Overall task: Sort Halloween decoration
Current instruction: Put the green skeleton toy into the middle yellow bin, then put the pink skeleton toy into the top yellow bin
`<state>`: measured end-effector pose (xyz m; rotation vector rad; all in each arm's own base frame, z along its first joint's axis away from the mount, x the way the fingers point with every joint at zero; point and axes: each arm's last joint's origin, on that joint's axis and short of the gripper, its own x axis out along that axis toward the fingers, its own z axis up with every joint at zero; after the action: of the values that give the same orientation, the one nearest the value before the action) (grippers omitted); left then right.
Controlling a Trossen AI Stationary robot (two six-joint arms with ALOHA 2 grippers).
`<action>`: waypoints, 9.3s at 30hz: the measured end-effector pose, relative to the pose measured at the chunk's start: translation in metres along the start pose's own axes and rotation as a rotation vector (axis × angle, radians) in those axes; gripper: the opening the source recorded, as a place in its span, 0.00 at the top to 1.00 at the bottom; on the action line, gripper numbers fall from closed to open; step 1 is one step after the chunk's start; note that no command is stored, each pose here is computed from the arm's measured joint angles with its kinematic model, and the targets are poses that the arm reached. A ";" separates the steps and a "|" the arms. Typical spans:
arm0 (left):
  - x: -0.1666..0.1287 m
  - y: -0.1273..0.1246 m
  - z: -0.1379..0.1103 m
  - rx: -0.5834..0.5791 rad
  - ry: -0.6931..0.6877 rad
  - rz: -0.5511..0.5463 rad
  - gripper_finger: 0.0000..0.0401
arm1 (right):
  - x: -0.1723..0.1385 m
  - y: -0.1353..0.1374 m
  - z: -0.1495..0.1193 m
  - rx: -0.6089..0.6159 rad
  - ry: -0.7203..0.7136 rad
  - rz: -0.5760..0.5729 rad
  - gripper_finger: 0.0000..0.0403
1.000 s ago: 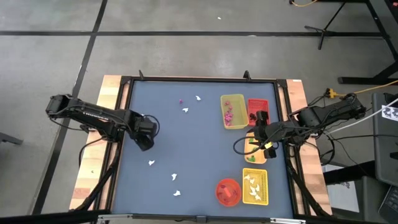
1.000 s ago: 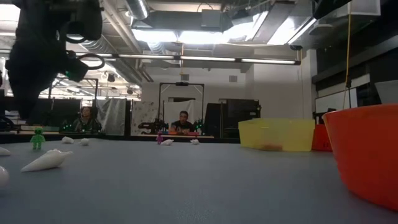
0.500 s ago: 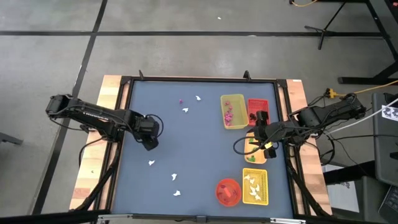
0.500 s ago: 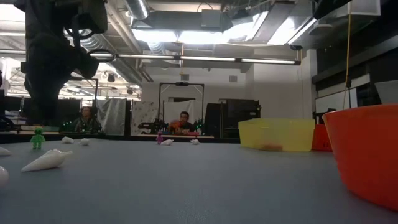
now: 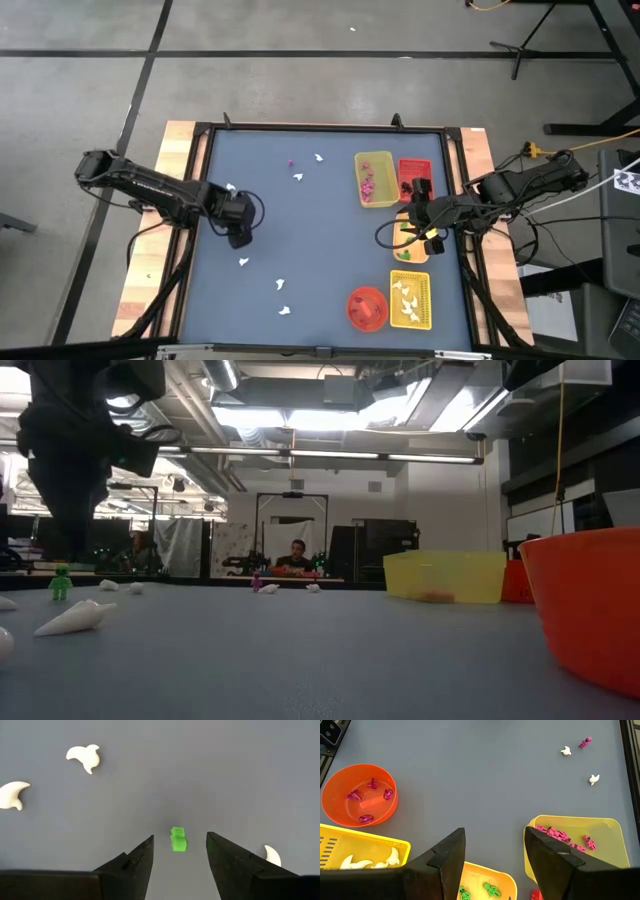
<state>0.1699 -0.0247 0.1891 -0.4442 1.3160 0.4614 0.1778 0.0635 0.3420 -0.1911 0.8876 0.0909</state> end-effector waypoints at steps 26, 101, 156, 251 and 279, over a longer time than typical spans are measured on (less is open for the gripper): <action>0.030 0.000 -0.014 0.011 0.004 0.014 0.59 | 0.000 0.000 0.000 -0.001 0.003 0.000 0.49; -0.034 -0.047 0.069 -0.316 -0.987 -0.648 0.95 | 0.157 -0.003 0.020 -0.312 -0.836 -0.442 0.49; -0.045 -0.060 0.062 -0.169 -1.065 -0.715 0.93 | 0.208 -0.032 0.074 -0.371 -0.864 -0.370 0.83; -0.038 -0.058 0.061 -0.148 -1.041 -0.626 0.61 | 0.097 -0.023 -0.059 0.086 0.587 0.156 0.46; -0.026 -0.051 0.057 -0.170 -0.992 -0.437 0.61 | 0.098 -0.023 -0.058 0.086 0.583 0.155 0.45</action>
<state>0.2397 -0.0376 0.2278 -0.5269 0.2088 0.3452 0.1983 0.0287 0.2332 -0.0658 1.4851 0.1446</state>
